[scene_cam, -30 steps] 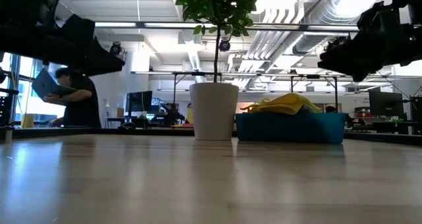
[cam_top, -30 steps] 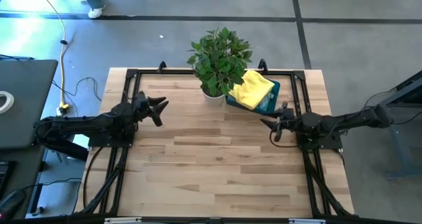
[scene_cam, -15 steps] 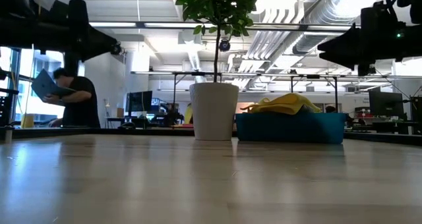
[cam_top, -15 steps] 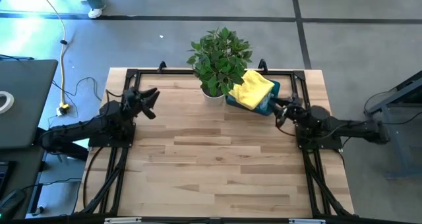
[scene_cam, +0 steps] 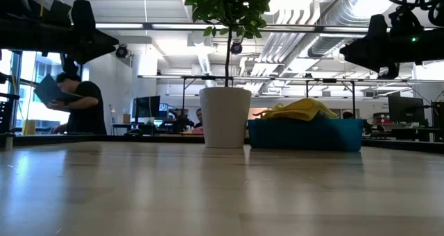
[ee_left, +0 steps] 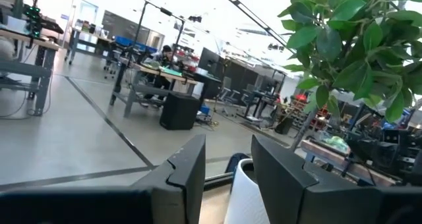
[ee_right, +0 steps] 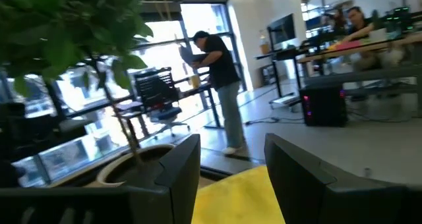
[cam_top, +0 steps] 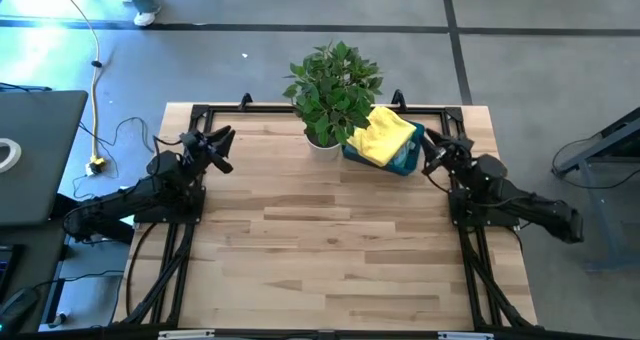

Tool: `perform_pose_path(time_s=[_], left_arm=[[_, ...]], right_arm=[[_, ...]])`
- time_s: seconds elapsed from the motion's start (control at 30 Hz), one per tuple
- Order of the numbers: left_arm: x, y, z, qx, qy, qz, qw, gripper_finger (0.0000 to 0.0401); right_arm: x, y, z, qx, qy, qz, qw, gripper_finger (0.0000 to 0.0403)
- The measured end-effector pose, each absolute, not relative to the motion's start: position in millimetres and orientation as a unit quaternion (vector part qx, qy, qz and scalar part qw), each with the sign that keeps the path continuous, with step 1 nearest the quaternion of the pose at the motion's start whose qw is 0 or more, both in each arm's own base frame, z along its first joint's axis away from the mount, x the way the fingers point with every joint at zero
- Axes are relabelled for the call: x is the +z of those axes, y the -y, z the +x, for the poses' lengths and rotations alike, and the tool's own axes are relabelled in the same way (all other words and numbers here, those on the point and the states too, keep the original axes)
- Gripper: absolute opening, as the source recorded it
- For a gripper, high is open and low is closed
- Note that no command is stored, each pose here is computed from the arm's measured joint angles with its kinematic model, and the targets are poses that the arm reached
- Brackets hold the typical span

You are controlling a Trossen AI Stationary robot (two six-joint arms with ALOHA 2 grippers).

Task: Fold microfiber towels
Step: Return to Home Position

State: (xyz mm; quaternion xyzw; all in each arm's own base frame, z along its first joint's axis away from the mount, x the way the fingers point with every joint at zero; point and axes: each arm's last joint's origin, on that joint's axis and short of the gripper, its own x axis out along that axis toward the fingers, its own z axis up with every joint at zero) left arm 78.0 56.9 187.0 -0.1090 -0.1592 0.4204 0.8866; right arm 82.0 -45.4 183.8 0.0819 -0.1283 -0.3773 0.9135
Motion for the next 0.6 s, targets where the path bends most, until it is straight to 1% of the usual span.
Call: perform_pose_path(time_s=[0.27, 0.6], left_arm=[[187.0, -57.0, 77.9, 0.421, 0.159, -0.109, 0.886, 0.0113], [187.0, -57.1, 78.0, 0.421, 0.159, -0.109, 0.886, 0.0113]], right_arm=[[178.9, 51.1, 79.7, -0.411, 0.105, 0.078, 0.902, 0.0161], [174.6, 52.4, 79.5, -0.419, 0.083, 0.078, 0.901, 0.0161]])
